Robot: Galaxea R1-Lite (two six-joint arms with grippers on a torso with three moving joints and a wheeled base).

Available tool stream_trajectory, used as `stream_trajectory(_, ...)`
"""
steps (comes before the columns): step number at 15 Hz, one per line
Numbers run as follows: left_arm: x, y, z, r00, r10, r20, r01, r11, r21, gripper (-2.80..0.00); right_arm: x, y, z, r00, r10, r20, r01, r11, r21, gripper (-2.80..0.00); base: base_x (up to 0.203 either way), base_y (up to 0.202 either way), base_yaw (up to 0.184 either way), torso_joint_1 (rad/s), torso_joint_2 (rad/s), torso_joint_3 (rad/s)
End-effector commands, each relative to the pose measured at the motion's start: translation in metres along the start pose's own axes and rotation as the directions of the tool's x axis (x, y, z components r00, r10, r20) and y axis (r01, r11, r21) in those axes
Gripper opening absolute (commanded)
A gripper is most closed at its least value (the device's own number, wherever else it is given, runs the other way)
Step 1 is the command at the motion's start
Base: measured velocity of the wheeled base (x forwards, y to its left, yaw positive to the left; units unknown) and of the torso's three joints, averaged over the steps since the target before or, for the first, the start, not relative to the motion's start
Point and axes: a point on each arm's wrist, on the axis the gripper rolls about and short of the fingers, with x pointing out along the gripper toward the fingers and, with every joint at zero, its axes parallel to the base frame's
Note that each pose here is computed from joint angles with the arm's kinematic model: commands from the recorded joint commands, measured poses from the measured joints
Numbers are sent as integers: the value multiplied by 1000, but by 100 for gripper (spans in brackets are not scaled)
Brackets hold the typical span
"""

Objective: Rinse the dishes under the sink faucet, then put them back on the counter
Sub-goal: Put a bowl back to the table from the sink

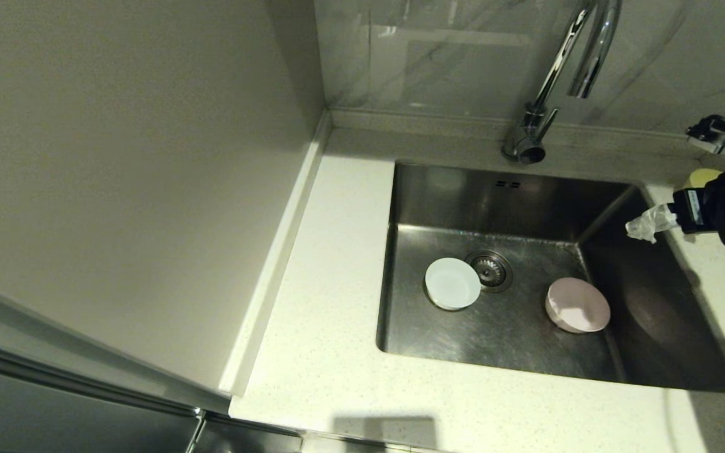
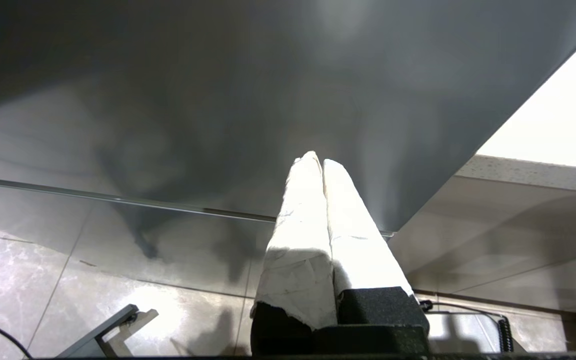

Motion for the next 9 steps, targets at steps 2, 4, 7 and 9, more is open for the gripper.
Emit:
stream_trajectory(2,0,0,0,1000,0,2,0,1000,-1,-280,30,5,4,998,32,-46,-33,999,-17,-280,0,0,0,0,0,0)
stream_trajectory(4,0,0,0,1000,0,2,0,1000,-1,-280,51,8,6,996,44,-72,-46,999,-24,-280,0,0,0,0,0,0)
stream_trajectory(7,0,0,0,1000,0,2,0,1000,-1,-280,87,9,3,992,32,-121,-36,999,-30,-280,0,0,0,0,0,0)
stream_trajectory(9,0,0,0,1000,0,2,0,1000,-1,-280,104,10,-3,986,36,-162,-41,999,-26,-280,0,0,0,0,0,0)
